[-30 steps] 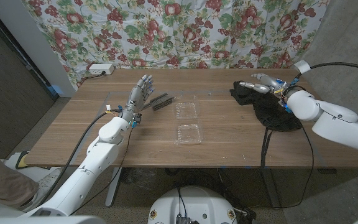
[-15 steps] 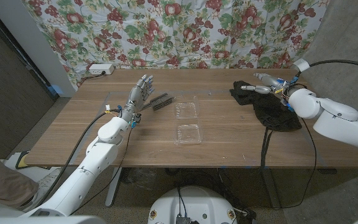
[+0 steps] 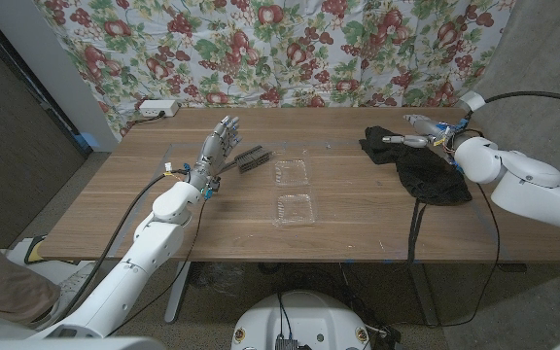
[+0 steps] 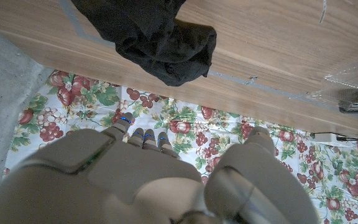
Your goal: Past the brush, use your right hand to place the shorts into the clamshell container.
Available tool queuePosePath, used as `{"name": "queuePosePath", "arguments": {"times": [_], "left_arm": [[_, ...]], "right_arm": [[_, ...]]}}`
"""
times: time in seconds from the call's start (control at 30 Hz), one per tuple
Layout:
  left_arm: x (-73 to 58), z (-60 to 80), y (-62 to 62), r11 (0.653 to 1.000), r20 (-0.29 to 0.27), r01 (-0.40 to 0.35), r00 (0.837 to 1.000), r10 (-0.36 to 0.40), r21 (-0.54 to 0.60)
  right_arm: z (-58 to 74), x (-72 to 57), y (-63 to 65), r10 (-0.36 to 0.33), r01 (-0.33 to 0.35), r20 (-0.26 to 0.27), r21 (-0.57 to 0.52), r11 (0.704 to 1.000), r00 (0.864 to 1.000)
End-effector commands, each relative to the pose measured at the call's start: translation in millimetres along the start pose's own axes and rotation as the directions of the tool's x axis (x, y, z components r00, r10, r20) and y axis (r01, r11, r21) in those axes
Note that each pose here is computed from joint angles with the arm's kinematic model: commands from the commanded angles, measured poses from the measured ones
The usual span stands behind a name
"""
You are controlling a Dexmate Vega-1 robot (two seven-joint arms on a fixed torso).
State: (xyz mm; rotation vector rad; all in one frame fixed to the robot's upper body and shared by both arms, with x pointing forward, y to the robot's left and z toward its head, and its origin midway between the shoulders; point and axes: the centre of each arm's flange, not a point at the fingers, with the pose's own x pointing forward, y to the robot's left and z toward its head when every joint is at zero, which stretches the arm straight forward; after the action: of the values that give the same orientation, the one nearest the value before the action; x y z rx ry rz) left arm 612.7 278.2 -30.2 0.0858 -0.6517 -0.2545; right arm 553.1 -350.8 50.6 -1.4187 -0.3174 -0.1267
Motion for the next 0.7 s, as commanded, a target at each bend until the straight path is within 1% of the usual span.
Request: {"name": "queuePosePath", "arguments": {"times": [0.03, 0.13, 0.3, 0.5, 0.7], "left_arm": [[-1.5, -0.4, 0.9, 1.000, 0.002, -0.005, 1.000, 0.005, 0.000], [-2.4, -1.2, 1.0, 1.000, 0.001, -0.006, 1.000, 0.006, -0.002], [-3.2, -2.1, 1.2, 1.000, -0.001, -0.005, 1.000, 0.005, -0.002], [-3.5, -2.7, 1.7, 1.000, -0.001, -0.007, 1.000, 0.007, -0.003], [-2.6, -2.8, 2.3, 1.000, 0.000, -0.006, 1.000, 0.006, -0.005]], "right_arm": [[-5.6, 3.6, -0.2, 0.001, -0.002, -0.033, -0.051, 0.999, 0.999], [-8.6, 5.0, -0.4, 0.003, -0.003, -0.031, -0.027, 1.000, 1.000], [-9.5, 7.4, -2.6, 0.006, -0.010, -0.049, -0.079, 0.997, 0.999], [-11.2, 11.9, -3.9, 0.014, -0.020, -0.059, -0.093, 0.996, 0.998], [-14.9, 15.8, -2.6, 0.029, -0.035, -0.066, -0.091, 0.995, 0.997]]}}
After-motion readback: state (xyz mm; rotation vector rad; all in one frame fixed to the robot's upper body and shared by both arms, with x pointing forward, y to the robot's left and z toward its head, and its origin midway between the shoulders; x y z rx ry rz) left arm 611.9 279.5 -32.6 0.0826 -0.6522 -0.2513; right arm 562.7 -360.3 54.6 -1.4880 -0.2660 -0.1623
